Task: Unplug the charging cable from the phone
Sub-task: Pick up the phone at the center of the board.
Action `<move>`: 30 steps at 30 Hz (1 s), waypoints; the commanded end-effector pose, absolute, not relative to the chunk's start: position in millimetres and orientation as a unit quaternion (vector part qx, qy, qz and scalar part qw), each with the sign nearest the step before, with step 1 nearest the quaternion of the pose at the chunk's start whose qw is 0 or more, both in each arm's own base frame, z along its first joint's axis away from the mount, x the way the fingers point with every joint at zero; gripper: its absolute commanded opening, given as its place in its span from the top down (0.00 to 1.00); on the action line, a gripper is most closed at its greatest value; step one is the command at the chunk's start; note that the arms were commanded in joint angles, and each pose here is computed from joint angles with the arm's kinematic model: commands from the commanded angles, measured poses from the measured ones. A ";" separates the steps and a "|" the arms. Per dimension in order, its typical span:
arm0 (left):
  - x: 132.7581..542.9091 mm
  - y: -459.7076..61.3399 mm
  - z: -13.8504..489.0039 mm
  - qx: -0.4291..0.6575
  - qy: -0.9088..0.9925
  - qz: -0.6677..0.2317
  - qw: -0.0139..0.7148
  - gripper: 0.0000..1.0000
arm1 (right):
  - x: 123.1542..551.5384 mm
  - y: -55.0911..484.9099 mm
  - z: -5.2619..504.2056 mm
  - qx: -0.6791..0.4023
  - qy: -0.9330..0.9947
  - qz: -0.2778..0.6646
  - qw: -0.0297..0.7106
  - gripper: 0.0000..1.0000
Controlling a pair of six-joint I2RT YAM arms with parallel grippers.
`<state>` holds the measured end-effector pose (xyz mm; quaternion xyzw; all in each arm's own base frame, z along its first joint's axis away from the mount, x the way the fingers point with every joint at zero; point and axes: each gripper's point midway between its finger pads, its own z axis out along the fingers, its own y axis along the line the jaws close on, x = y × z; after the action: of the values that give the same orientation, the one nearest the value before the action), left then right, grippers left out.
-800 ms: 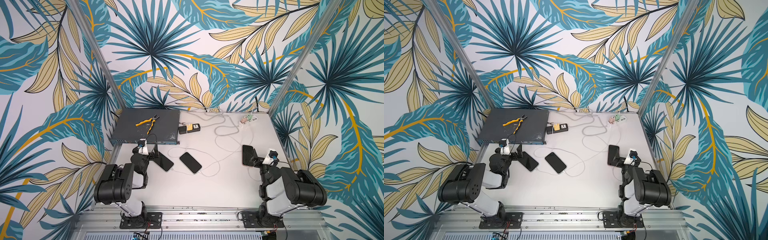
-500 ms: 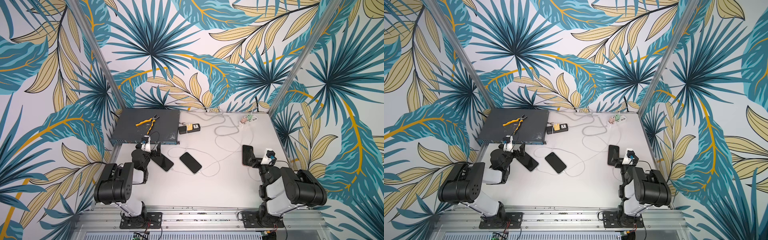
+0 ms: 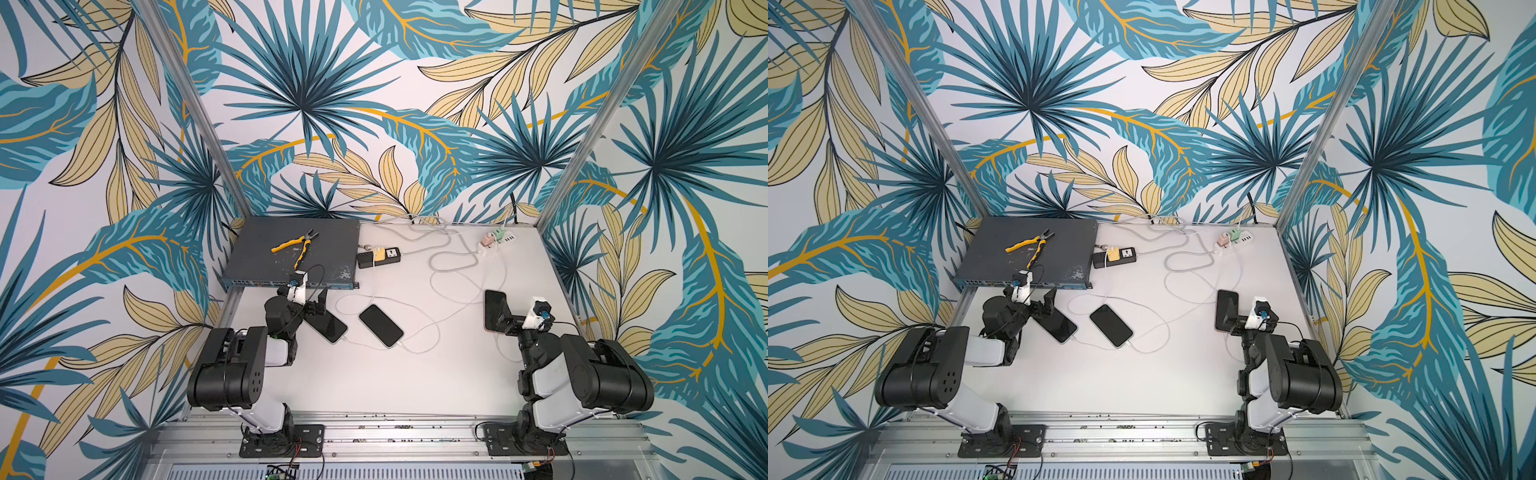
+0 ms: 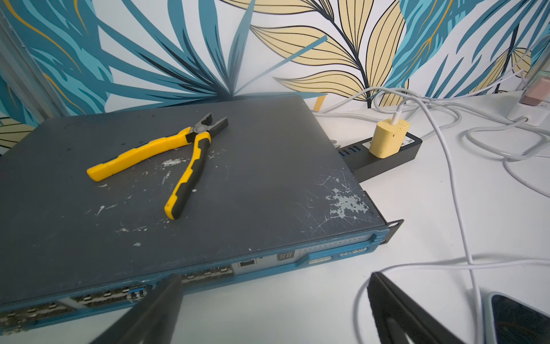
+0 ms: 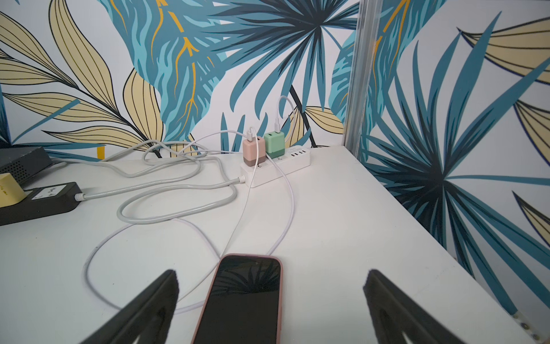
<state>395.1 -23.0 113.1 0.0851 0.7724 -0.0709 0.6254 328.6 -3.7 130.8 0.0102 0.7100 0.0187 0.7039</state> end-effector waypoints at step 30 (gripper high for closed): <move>407.5 -27.7 152.3 0.098 0.794 -0.097 0.591 0.00 | 348.2 -11.1 122.8 0.139 0.900 0.046 0.411 0.00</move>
<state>405.5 -26.8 149.9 0.0948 0.7800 -0.0860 0.6126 374.9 -10.1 169.4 0.0965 0.8454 0.0513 0.5229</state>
